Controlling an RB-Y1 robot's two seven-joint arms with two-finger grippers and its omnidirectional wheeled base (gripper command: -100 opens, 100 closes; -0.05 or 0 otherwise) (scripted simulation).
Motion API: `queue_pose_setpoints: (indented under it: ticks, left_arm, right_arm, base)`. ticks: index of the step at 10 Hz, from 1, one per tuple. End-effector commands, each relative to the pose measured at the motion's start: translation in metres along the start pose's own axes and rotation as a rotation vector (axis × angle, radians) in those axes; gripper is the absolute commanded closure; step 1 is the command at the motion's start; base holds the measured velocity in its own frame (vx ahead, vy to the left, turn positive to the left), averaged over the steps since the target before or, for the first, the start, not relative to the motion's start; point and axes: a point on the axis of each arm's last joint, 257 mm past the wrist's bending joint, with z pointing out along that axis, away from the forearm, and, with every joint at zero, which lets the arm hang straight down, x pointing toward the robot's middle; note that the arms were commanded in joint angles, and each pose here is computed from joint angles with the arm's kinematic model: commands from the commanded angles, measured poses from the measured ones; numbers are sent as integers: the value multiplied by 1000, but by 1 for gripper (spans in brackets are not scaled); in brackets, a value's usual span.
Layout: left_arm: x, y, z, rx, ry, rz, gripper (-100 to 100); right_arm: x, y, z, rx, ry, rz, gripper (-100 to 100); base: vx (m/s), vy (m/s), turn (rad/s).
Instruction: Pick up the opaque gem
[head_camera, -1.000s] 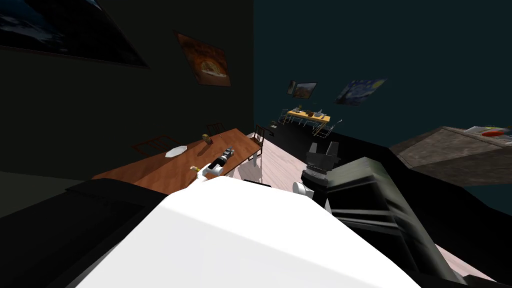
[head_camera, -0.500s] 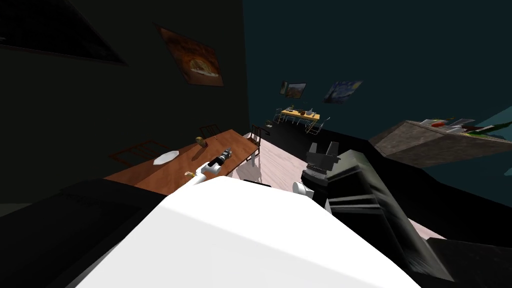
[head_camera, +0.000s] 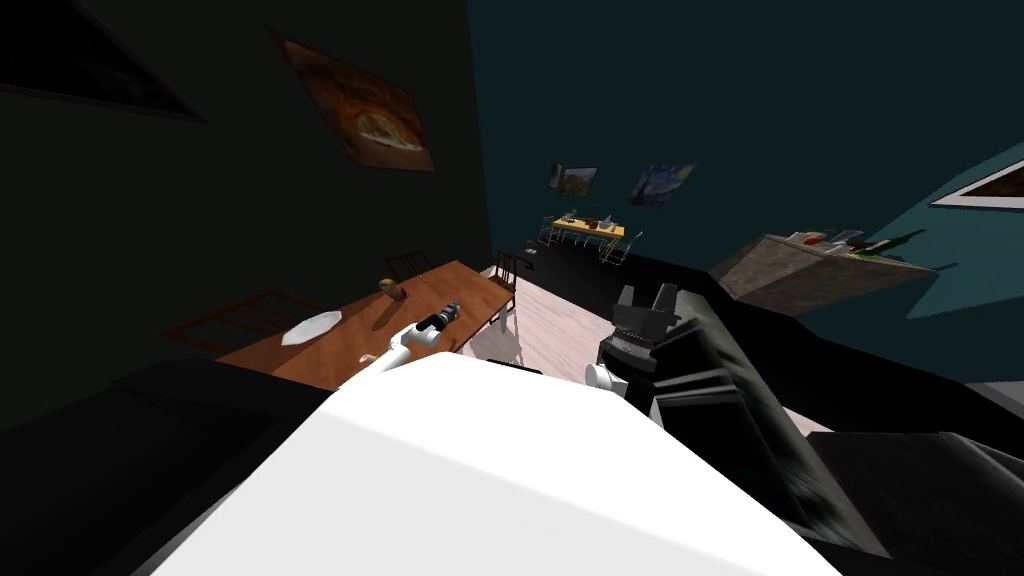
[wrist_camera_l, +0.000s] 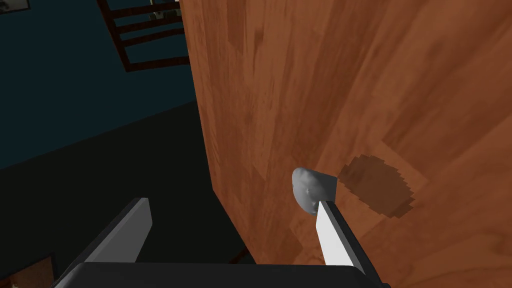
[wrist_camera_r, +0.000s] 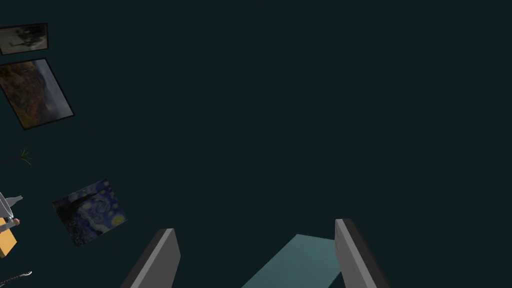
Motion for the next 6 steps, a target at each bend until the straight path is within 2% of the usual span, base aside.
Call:
queue_pose_setpoints:
  ticks: [1, 2, 3, 4, 5, 6]
  left_arm:
    - [-10, 20, 1, -69, -12, 4, -100]
    - [-10, 21, 0, -75, -12, 4, -100]
    - [-18, 35, 0, -124, -22, 8, -100]
    - [-18, 37, 0, -133, -23, 8, -100]
    - [-27, 51, -1, -182, -35, 12, -100]
    - [-27, 52, -2, -188, -35, 12, -100]
  right_arm:
    - [0, 0, 0, 0, 0, 0, 0]
    - [0, 0, 0, 0, 0, 0, 0]
    - [0, 0, 0, 0, 0, 0, 0]
    - [0, 0, 0, 0, 0, 0, 0]
    - [0, 0, 0, 0, 0, 0, 0]
    - [0, 0, 0, 0, 0, 0, 0]
  base:
    - [0, 39, -188]
    - [-4, 37, -111]
    - [-1, 39, -198]
    - [-2, 41, -88]
    - [-2, 37, -187]
    - [-3, 38, -97]
